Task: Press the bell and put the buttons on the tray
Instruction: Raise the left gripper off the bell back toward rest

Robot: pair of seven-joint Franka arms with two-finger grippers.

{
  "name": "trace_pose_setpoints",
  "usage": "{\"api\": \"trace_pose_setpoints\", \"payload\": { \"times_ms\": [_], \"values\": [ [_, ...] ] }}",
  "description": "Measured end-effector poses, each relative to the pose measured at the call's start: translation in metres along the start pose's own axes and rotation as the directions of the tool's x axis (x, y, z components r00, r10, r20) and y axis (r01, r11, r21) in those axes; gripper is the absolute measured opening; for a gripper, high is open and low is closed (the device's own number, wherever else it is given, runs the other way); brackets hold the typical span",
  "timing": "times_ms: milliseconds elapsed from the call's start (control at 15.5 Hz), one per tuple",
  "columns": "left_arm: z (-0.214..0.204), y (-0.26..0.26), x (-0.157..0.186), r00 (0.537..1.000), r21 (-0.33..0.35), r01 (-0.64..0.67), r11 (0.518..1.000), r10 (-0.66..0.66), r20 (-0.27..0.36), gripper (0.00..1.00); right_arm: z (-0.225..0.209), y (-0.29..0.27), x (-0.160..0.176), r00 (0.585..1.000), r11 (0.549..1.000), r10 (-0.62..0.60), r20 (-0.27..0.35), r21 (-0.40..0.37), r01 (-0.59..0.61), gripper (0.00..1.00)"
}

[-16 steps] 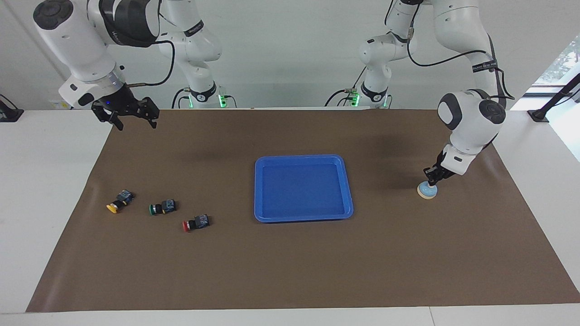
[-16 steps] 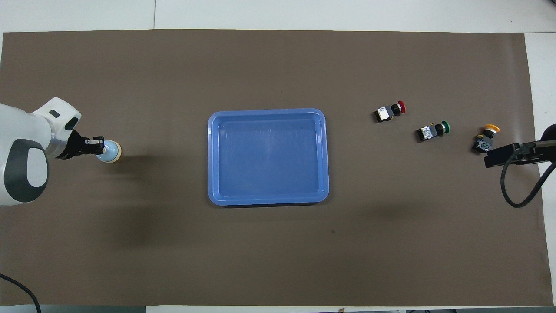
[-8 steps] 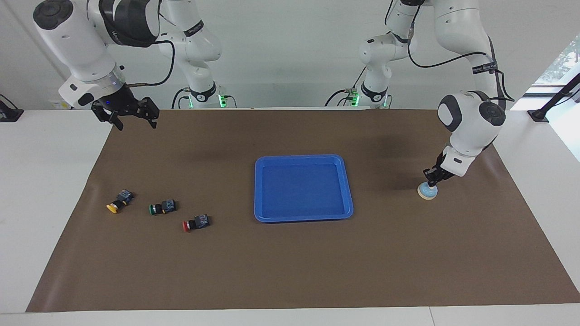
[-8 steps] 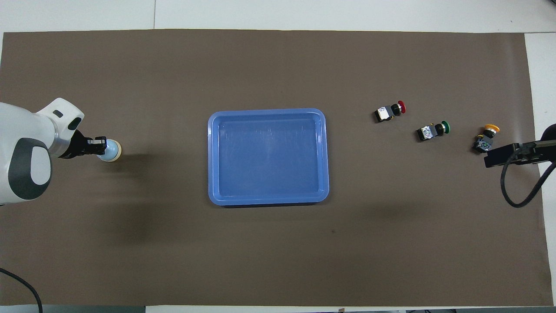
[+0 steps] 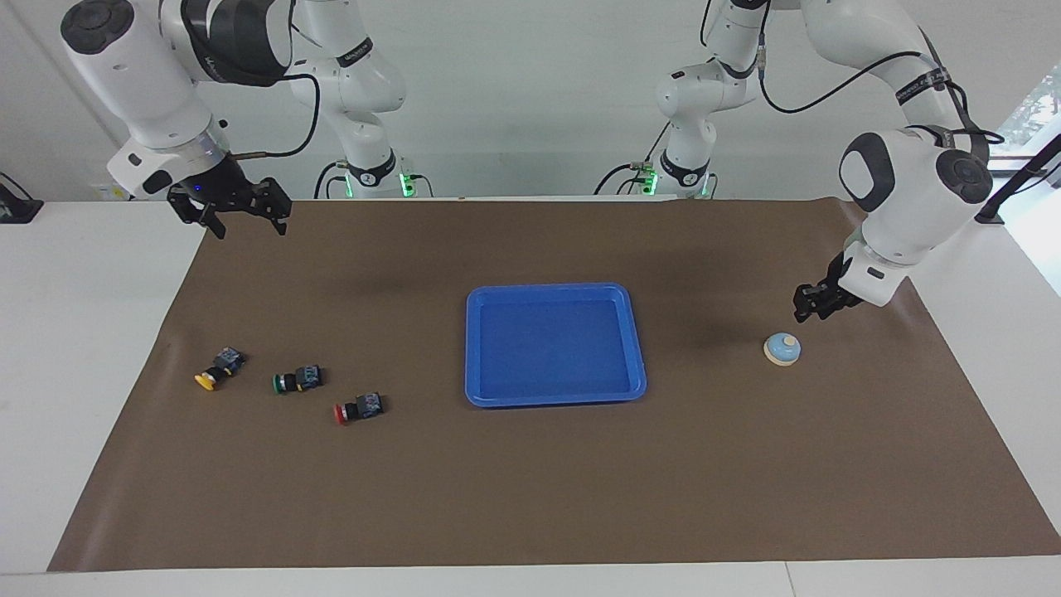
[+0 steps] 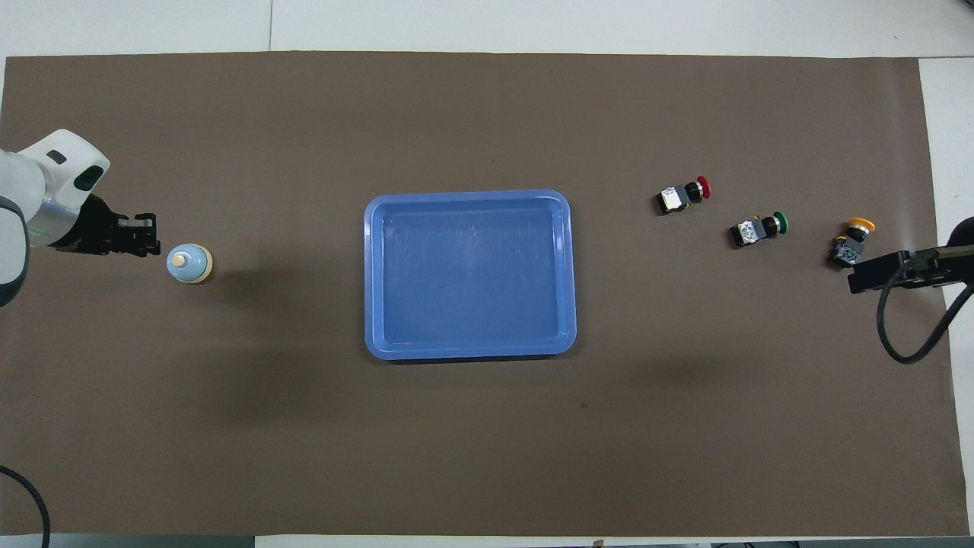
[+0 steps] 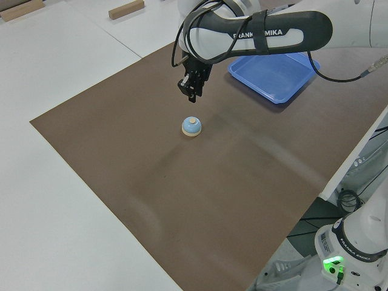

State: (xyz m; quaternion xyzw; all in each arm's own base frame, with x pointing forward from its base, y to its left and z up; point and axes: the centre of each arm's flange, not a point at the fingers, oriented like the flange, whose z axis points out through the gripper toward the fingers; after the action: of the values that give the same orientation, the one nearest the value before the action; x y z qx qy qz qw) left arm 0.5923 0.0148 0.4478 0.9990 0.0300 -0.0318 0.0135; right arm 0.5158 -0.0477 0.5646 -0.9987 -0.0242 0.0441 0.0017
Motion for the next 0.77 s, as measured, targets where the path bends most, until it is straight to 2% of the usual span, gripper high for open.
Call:
{"api": "trace_pose_setpoints", "payload": {
  "times_ms": [258,516,644,773],
  "values": [
    [-0.042,0.006,-0.02,1.0,0.014,-0.006,1.0,0.007,-0.014,0.99,-0.002,0.018,-0.002,1.0,1.0,0.029,-0.01,0.003,-0.029,1.0],
    [-0.08,0.009,-0.048,1.0,0.029,-0.006,1.0,0.006,-0.007,1.0,0.002,0.042,0.0,0.997,0.999,0.052,-0.061,0.0,-0.052,1.0],
    [-0.088,0.011,-0.055,1.0,0.033,-0.008,0.999,0.008,-0.002,1.0,0.019,0.045,0.01,0.996,0.998,0.061,-0.064,0.0,-0.061,1.0],
    [-0.093,0.012,-0.059,1.0,0.035,-0.009,0.999,0.009,-0.001,1.0,0.049,0.059,0.033,0.992,0.996,0.09,-0.094,-0.002,-0.09,1.0]
  ]
}}
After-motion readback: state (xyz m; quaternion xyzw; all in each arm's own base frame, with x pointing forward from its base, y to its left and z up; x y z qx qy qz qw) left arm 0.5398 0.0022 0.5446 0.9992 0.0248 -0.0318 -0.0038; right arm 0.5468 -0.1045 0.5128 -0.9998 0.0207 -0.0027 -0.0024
